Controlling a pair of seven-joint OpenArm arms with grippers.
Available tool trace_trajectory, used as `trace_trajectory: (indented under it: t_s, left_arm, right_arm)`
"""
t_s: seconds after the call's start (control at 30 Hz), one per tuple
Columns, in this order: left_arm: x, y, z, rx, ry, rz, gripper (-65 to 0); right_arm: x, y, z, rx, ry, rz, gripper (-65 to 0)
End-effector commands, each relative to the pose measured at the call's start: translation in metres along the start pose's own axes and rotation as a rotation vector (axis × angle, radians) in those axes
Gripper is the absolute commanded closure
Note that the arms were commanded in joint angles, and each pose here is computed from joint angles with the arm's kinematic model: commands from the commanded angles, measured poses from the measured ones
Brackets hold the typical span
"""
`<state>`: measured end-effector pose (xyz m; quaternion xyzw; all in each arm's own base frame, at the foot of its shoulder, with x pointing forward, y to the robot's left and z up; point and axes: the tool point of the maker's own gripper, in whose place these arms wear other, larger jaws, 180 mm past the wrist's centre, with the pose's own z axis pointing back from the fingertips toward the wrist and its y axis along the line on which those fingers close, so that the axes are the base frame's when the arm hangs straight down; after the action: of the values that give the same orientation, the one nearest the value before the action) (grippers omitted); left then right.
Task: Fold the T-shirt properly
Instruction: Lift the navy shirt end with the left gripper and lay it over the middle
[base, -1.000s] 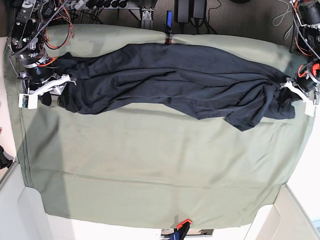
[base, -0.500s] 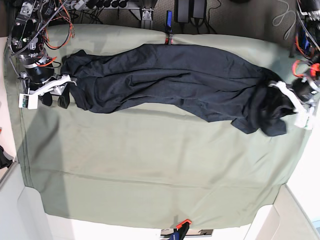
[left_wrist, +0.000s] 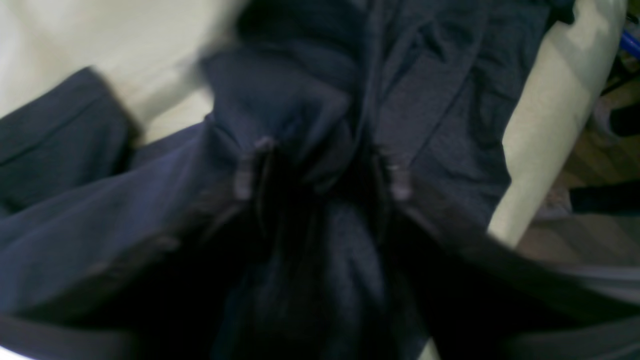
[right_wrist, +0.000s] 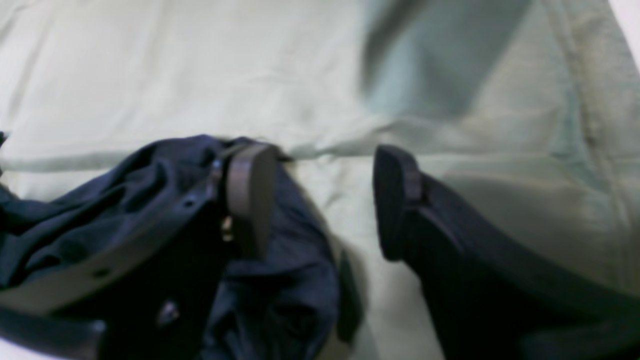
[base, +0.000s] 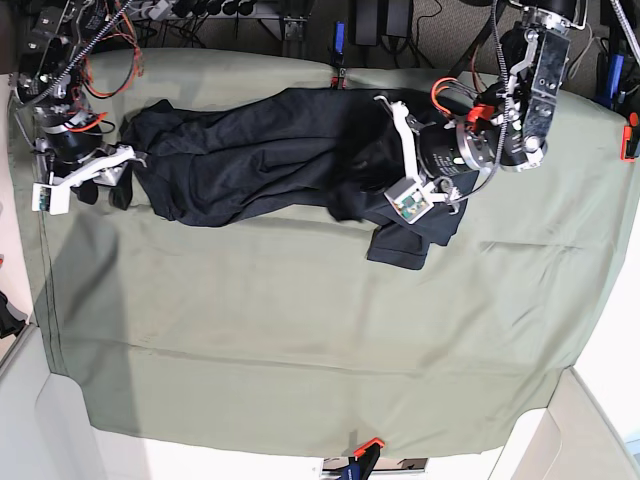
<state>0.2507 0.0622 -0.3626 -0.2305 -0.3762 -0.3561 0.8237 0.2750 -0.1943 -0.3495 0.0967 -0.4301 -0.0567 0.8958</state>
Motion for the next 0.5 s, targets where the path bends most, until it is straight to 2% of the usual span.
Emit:
trace_trajectory:
  t_s: [0.0, 0.1, 0.17, 0.33, 0.47]
  left_arm:
    - [0.008, 0.000, 0.001, -0.001, -0.028, -0.007, -35.2]
    - [0.007, 0.004, 0.000, 0.026, -0.021, 0.011, -35.6]
    - [0.012, 0.009, 0.002, 0.040, -0.041, 0.036, -35.6]
    - [0.040, -0.001, 0.013, -0.053, -0.153, 0.063, -35.5]
    - [0.054, 0.002, 0.026, -0.060, -0.195, 0.085, -35.5]
  right_arm:
    - [0.008, 0.001, 0.004, 0.020, -0.029, 0.007, -34.1]
    - [-0.006, 0.000, 0.010, 0.041, -0.002, 0.003, -44.4]
    - [-0.016, 0.003, 0.009, 0.060, 0.022, 0.002, -44.7]
    - [-0.036, 0.005, -0.003, 0.085, 0.067, -0.023, -44.7]
    - [-0.058, 0.019, -0.017, 0.142, 0.138, -0.020, -44.7]
